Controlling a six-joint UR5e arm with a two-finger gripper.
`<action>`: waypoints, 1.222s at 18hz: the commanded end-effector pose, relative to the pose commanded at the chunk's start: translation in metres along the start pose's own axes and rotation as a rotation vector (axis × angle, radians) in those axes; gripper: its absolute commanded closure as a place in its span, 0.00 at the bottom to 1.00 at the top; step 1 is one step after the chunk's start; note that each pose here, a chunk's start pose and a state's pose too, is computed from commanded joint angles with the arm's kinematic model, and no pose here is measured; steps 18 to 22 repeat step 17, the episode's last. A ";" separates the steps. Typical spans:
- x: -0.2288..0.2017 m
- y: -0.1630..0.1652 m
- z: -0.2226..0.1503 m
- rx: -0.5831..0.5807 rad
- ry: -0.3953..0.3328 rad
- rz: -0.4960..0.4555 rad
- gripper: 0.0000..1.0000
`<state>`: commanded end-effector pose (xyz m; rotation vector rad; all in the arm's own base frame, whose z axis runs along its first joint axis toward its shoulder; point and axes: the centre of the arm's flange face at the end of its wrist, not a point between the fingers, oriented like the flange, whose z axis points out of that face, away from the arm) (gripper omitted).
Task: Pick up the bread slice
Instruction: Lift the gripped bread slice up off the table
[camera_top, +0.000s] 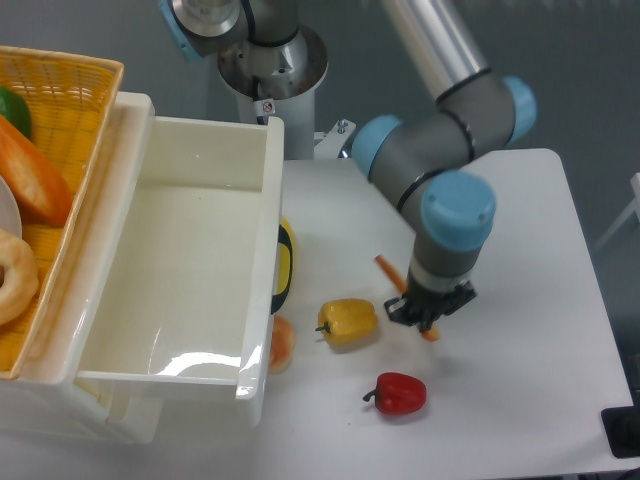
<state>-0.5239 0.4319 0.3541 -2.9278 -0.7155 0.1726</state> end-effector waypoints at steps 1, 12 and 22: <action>-0.011 0.006 -0.010 0.009 -0.011 0.066 1.00; -0.079 0.059 -0.087 -0.123 -0.016 0.455 1.00; -0.092 0.081 -0.103 -0.135 0.012 0.443 1.00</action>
